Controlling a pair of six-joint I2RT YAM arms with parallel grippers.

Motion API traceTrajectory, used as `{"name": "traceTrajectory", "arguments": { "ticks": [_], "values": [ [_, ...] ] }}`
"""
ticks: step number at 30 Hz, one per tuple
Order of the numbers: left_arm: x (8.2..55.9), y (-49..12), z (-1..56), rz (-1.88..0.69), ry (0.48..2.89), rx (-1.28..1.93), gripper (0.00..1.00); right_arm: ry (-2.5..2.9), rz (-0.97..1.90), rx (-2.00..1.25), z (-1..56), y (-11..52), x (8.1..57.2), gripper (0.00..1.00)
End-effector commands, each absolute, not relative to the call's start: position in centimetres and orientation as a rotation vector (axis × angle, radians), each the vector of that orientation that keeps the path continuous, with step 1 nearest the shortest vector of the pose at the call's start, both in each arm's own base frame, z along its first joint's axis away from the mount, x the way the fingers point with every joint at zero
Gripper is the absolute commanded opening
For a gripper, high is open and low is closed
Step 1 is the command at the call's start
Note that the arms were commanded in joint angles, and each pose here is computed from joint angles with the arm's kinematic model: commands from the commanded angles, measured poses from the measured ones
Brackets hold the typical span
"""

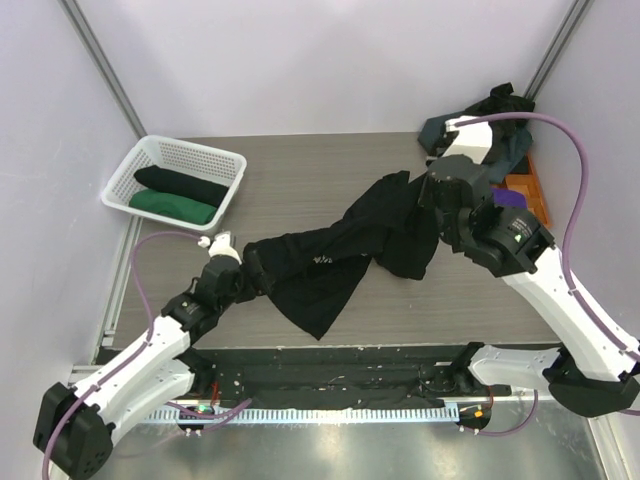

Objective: Roll the t-shirts
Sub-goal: Flatten out the T-shirt at the center of the board.

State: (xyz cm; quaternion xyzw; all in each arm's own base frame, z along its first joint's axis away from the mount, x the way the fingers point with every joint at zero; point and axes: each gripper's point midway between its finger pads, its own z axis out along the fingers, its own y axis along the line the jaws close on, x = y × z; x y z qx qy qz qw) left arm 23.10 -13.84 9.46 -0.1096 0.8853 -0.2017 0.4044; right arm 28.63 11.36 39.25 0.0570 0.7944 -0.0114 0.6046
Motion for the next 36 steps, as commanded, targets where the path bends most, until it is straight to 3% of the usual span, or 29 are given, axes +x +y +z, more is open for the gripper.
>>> {"name": "traceTrajectory", "arguments": {
  "ticks": [1,11,21,30,36],
  "values": [
    [23.7,-12.0,9.9,-0.452,2.13,-0.365,0.79,1.798,-0.007,0.16,41.3,10.7,29.9,0.01],
    [24.5,-9.5,9.1,-0.255,2.133,-0.398,0.61,1.826,0.029,0.156,39.6,10.8,30.6,0.01],
    [26.2,-10.1,7.2,-0.183,2.236,-0.433,0.58,1.819,0.042,0.155,39.4,10.3,29.8,0.01],
    [26.7,-10.4,6.1,-0.179,2.262,-0.455,0.44,1.817,0.054,0.148,39.3,10.1,29.2,0.01],
    [26.9,-10.4,5.5,-0.166,2.261,-0.476,0.44,1.814,0.074,0.146,39.5,10.2,29.0,0.01]
  ]
}}
